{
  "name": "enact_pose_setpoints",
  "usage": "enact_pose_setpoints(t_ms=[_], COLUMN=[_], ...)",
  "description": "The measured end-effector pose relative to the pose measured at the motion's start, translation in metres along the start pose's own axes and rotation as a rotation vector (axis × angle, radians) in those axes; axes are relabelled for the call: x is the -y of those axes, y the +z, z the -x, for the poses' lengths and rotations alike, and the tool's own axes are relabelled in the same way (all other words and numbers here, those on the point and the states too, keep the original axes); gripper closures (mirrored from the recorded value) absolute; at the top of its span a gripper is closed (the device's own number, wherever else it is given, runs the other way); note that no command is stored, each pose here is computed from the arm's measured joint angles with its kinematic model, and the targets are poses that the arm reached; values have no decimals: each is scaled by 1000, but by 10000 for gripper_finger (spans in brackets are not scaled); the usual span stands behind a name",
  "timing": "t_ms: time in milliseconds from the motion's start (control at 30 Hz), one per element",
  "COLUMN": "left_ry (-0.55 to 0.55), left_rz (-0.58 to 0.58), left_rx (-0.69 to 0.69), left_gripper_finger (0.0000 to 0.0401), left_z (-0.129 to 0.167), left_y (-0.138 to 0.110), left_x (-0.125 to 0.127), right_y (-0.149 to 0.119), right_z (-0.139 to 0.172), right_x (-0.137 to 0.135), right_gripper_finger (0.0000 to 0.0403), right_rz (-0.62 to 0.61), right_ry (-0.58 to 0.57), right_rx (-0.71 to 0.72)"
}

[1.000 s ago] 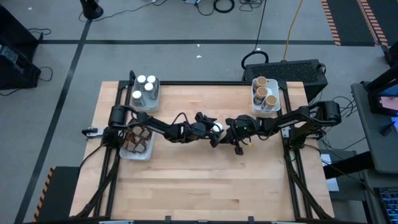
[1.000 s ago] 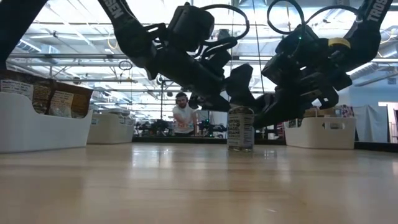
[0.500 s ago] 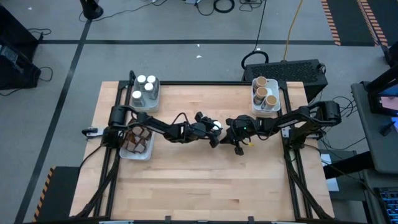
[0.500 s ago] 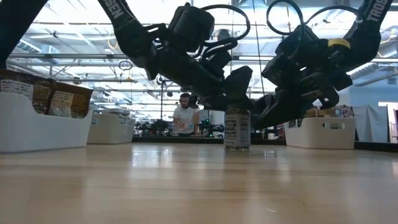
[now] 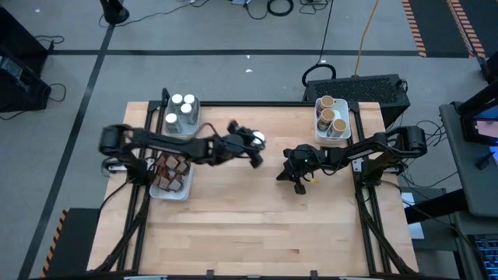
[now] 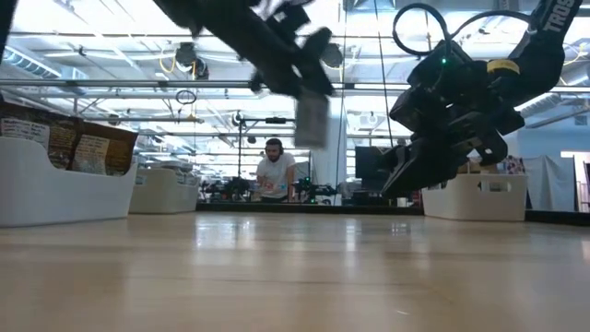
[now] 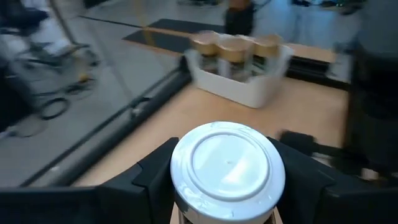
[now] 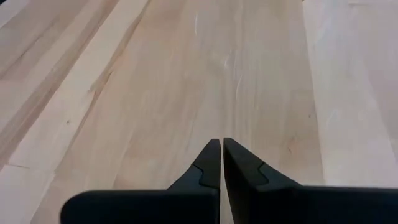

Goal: Sort spices by type
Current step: Put the white seasoning bottle into the gray bin

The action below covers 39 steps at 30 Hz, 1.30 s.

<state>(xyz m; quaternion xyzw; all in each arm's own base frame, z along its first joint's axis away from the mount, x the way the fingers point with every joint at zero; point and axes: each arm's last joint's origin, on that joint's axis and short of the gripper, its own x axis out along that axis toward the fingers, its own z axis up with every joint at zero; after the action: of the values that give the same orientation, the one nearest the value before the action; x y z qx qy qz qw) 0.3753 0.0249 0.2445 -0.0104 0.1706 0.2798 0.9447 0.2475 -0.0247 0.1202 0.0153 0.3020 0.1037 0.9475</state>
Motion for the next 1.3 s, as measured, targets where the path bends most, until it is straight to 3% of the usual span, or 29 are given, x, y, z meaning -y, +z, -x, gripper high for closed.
enact_pose_setpoints(t_ms=[200,333,500,767,1067,1300], left_ry=[156,286,480,662,775,775], left_rz=[14,34,80,154,253,303], left_rx=[-41,-88,-147,-236,-225,-200], left_gripper_finger=[188,187,186,186,185,185], left_z=[53,86,106,107,106,101], left_y=[32,37,19,-27,-62,-82], left_x=[-38,-62,-95,-144,-173,-180], right_y=[-1,0,1,4,5,5], right_z=[-1,-2,-4,-4,-4,-4], right_x=[-3,-9,-14,-16,-15,-15], right_gripper_finger=[403,403,403,403,403,403], right_rz=[3,17,32,26,29,31], right_ry=[12,30,48,51,50,50], right_rx=[-13,-12,-6,21,32,32])
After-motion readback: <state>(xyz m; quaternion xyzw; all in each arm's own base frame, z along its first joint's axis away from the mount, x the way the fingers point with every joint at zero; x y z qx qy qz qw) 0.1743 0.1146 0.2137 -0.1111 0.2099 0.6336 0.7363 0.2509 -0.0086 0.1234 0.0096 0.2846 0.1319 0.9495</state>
